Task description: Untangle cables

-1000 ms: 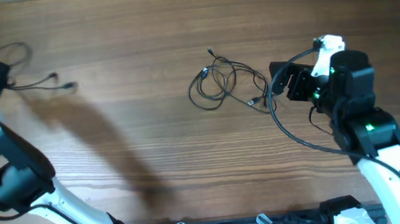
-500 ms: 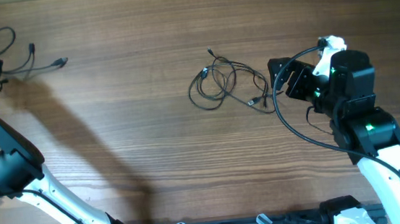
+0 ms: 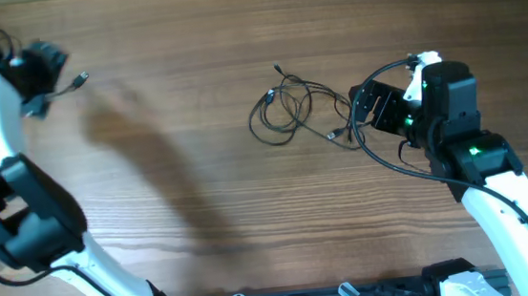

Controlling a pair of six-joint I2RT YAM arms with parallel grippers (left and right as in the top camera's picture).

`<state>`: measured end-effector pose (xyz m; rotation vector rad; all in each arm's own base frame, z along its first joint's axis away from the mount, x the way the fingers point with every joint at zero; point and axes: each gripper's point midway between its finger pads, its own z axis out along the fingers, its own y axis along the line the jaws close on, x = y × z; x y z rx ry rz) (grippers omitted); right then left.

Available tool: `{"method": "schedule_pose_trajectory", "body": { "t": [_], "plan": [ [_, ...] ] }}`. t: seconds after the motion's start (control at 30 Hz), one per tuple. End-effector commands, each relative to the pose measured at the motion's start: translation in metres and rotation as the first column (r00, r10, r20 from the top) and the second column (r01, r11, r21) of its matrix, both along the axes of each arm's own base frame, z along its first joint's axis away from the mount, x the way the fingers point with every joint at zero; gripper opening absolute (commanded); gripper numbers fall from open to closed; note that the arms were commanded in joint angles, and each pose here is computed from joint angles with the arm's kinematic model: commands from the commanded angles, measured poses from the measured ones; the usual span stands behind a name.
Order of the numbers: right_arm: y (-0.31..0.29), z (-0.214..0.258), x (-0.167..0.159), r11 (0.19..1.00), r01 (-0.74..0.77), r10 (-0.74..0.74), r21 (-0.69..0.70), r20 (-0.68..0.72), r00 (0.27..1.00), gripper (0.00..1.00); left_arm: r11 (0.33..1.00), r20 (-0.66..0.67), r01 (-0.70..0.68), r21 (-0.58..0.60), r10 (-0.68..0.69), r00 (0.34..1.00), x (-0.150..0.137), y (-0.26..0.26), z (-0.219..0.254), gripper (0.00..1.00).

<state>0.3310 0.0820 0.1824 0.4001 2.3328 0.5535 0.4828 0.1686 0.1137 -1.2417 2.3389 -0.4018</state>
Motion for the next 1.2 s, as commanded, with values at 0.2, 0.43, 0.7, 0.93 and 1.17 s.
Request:
{"method": "schedule_pose_trajectory", "body": {
  "t": [0.2, 0.43, 0.7, 0.93, 1.17],
  "plan": [
    [-0.086, -0.035, -0.041, 0.84, 0.54, -0.5, 0.048, -0.316, 0.806, 1.0, 0.776, -0.103, 0.568, -0.275, -0.611, 0.785, -0.05, -0.368, -0.004, 1.0],
    [-0.116, -0.05, -0.069, 0.772, 0.636, -0.583, -0.014, -0.414, 0.699, 1.0, 0.713, 0.026, 0.605, -0.356, -0.639, 0.769, -0.089, -0.519, 0.019, 0.92],
    [-0.114, -0.054, -0.076, 0.773, 0.634, -0.578, -0.028, -0.441, 0.686, 1.0, 0.776, -0.023, 0.567, -0.278, -0.595, 0.803, -0.099, -0.537, -0.004, 0.73],
    [-0.114, -0.055, -0.077, 0.8, 0.598, -0.555, -0.047, -0.435, 0.709, 1.0, 0.77, -0.118, 0.578, -0.27, -0.622, 0.774, -0.118, -0.549, -0.049, 0.52],
    [-0.113, -0.055, -0.077, 0.803, 0.594, -0.552, -0.047, -0.435, 0.711, 1.0, 0.798, -0.16, 0.57, -0.193, -0.599, 0.785, -0.113, -0.541, -0.078, 0.19]
  ]
}}
